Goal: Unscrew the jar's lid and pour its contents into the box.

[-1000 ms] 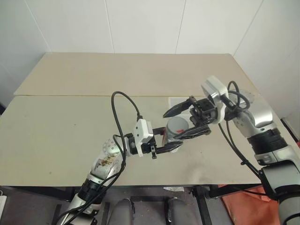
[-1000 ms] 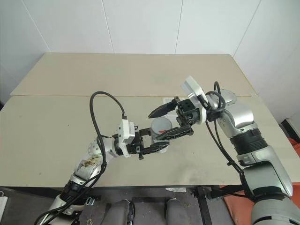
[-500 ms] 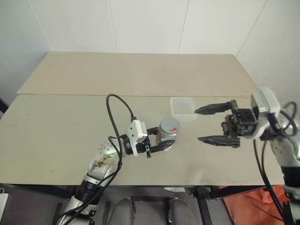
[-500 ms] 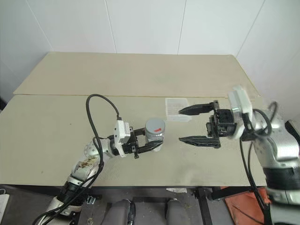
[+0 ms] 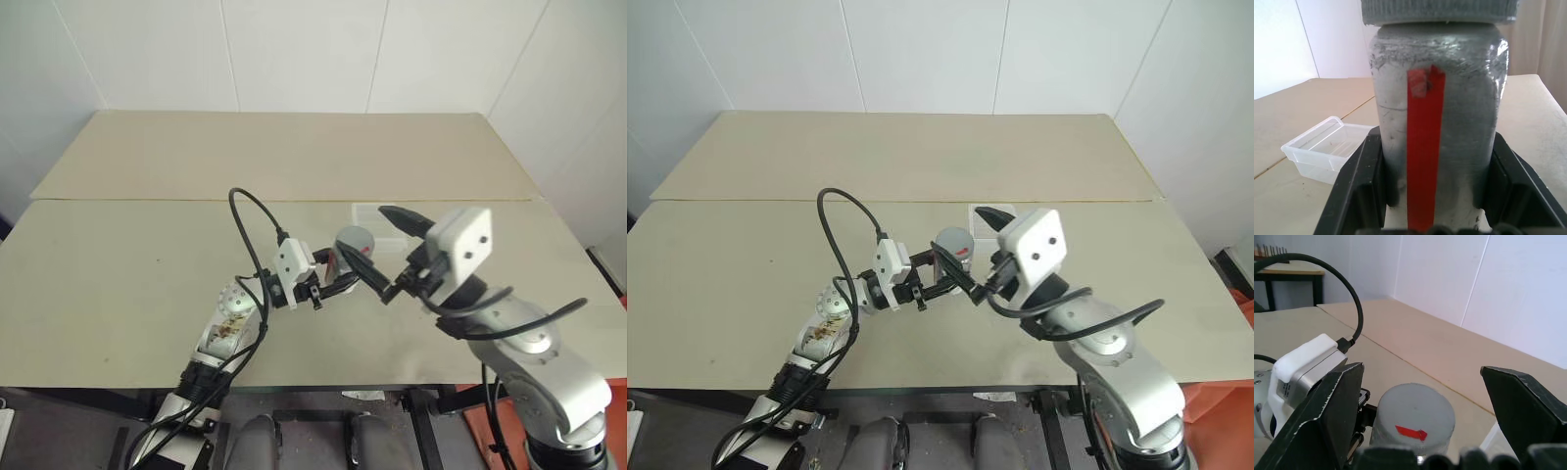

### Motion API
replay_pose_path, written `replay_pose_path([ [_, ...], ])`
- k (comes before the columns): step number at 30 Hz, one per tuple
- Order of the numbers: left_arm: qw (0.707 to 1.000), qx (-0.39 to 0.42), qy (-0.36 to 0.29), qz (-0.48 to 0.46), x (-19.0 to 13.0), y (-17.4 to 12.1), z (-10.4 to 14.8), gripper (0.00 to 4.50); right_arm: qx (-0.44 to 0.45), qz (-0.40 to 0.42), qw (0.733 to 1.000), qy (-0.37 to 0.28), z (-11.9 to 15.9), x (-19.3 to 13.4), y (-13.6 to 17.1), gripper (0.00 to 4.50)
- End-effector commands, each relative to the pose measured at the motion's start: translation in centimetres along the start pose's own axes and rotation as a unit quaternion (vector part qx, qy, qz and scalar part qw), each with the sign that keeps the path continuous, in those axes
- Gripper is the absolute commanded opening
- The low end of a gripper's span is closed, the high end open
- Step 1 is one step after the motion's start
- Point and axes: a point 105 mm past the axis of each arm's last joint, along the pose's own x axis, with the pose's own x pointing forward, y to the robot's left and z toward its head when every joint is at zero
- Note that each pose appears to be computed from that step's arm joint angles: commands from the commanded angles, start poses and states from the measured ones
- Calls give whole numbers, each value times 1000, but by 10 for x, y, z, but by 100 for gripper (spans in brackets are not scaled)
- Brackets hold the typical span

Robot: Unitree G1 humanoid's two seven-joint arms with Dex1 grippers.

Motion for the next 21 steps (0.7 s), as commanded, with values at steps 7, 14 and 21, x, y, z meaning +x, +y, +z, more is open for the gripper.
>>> replay_pose_path([
  [7, 999, 18, -29, 6, 4, 4, 16, 212, -18, -48, 999, 15, -7, 8, -6, 446],
  [14, 999, 20, -26, 6, 2, 4, 15, 212, -2, -36, 999, 15, -10, 12, -4, 446],
  [21, 1000, 18, -25, 3, 2, 2, 14, 212, 13, -36, 999, 12, -12, 13, -3, 393],
])
